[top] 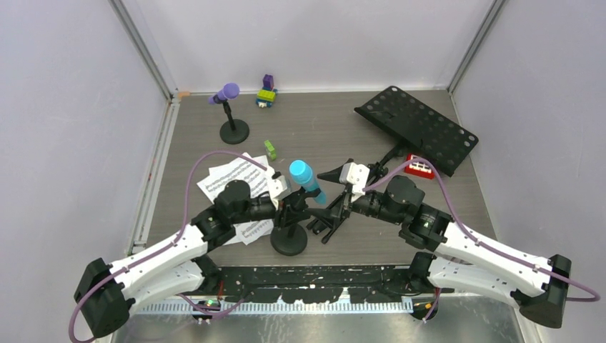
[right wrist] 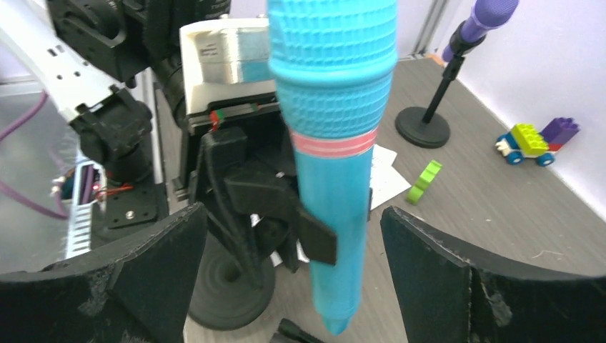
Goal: Pack up the instrument practice props
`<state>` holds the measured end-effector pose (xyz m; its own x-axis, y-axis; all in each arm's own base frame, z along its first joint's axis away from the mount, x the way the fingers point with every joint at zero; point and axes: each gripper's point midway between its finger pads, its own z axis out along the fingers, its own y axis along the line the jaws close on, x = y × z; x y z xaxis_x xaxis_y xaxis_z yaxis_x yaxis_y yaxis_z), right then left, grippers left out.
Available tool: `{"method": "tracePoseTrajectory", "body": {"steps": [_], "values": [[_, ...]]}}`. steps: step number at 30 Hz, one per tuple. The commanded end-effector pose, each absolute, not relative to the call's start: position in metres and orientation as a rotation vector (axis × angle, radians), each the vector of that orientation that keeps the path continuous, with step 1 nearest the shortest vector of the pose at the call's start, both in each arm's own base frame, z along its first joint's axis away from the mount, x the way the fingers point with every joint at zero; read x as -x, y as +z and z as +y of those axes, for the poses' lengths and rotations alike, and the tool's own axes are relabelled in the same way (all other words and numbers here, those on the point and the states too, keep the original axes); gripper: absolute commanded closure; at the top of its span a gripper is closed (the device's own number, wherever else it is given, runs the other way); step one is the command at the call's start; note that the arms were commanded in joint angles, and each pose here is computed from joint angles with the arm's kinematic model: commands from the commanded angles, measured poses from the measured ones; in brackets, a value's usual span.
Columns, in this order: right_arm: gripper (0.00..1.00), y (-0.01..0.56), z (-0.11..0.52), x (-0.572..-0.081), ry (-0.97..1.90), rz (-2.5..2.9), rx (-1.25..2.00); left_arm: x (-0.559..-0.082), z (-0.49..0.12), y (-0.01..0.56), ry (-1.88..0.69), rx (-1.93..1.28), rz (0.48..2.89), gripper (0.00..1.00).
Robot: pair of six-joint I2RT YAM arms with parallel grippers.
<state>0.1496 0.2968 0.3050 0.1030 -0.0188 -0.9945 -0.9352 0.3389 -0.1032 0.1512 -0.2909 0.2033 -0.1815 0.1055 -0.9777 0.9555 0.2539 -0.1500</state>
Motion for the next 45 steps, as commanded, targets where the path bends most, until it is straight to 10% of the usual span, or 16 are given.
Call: {"method": "tracePoseTrajectory", "body": {"steps": [1,21,26,32,45], "values": [[0.06,0.354,0.297,-0.164,0.794,1.106,0.911,-0.139,-0.296,0.233,-1.124,-1.077,1.358,1.0],[0.61,0.343,0.336,-0.158,0.8,1.061,1.11,-0.125,-0.286,0.218,-1.145,-1.102,1.377,0.99],[0.99,0.335,0.336,-0.156,0.793,1.074,1.148,-0.133,-0.28,0.217,-1.1,-1.039,1.393,0.53],[0.99,0.332,0.334,-0.157,0.786,1.085,1.135,-0.146,-0.266,0.223,-1.001,-0.943,1.388,0.01],[0.99,0.338,0.334,-0.171,0.759,1.114,1.041,-0.145,-0.246,0.233,-0.945,-0.853,1.322,0.0]]}}
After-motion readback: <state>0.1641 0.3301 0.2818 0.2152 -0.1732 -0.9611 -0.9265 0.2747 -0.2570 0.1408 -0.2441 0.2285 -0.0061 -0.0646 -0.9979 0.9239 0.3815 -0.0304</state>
